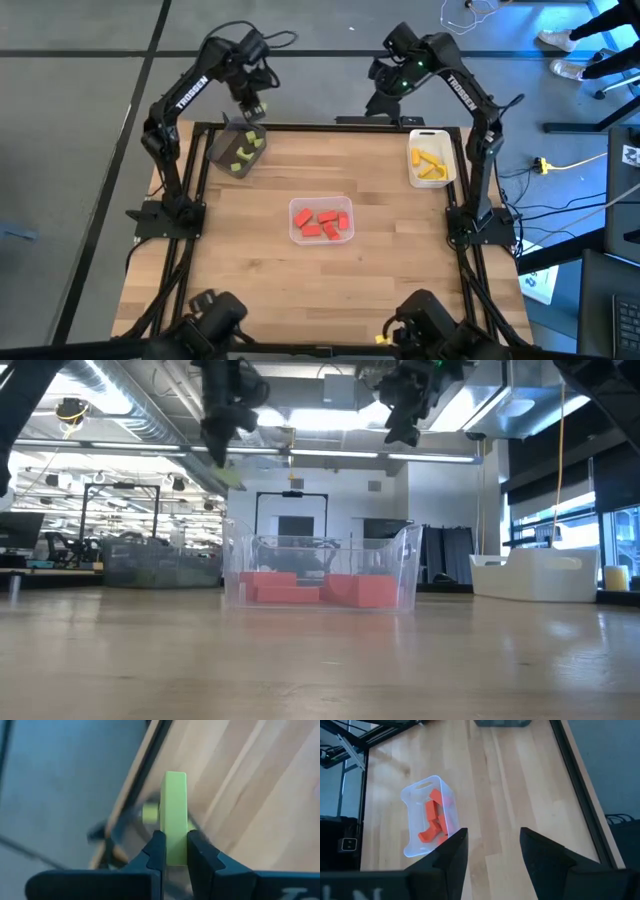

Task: Sort & place blocks by color
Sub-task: Put the green block into the black bin

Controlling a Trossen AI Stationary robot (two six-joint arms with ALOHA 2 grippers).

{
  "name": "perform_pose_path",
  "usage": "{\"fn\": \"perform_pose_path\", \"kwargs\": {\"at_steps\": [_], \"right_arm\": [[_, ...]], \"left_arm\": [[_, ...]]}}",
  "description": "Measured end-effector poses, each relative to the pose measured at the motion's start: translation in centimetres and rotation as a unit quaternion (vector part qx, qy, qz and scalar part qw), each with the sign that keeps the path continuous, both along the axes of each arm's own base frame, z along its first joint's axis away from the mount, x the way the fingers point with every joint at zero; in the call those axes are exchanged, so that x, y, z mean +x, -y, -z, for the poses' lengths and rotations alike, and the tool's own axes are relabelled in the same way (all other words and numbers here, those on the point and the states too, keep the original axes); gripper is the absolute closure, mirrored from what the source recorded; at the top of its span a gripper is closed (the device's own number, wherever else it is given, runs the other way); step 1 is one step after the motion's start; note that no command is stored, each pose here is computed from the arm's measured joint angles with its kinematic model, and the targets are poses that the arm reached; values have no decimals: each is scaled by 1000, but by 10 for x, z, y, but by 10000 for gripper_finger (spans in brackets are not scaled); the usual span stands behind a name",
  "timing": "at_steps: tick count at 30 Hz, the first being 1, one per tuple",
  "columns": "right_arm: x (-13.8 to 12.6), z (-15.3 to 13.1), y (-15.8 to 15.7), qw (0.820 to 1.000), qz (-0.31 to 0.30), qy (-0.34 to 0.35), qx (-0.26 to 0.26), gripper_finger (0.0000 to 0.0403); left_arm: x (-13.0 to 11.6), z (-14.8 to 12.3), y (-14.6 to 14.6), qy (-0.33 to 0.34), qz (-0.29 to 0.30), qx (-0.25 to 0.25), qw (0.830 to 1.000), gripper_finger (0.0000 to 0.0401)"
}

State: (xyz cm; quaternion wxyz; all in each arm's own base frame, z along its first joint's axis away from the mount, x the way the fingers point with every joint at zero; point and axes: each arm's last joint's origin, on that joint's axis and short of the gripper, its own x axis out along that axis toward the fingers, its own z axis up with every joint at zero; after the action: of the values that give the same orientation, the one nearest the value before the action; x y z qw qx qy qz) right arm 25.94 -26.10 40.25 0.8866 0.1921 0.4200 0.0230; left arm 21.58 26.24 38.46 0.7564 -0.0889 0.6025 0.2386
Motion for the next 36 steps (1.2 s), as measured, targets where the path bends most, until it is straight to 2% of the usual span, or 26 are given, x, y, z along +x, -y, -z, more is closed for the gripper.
{"fn": "perform_pose_path", "kwargs": {"at_steps": [7,12,17,25,28,36], "right_arm": [[-4,-6,-4,1000,0,2,-13,224],[-5,-6,-5,1000,-15,3,-24,224],[-5,-6,-5,1000,-16,3,-25,224],[-4,-6,-5,1000,-16,3,-25,224],[-4,-6,-5,1000,-17,3,-25,224],[-4,-6,-5,1000,-18,6,-22,224]], "left_arm": [[-16,5,-7,-2,-97,-37,995,359],[-23,34,-13,-37,-144,-83,985,359],[-26,78,-11,-92,-148,-134,976,359],[-29,136,-7,-139,-151,-151,967,359],[-29,146,-6,-139,-151,-152,967,358],[-29,149,-5,-144,-147,-151,967,317]]}}
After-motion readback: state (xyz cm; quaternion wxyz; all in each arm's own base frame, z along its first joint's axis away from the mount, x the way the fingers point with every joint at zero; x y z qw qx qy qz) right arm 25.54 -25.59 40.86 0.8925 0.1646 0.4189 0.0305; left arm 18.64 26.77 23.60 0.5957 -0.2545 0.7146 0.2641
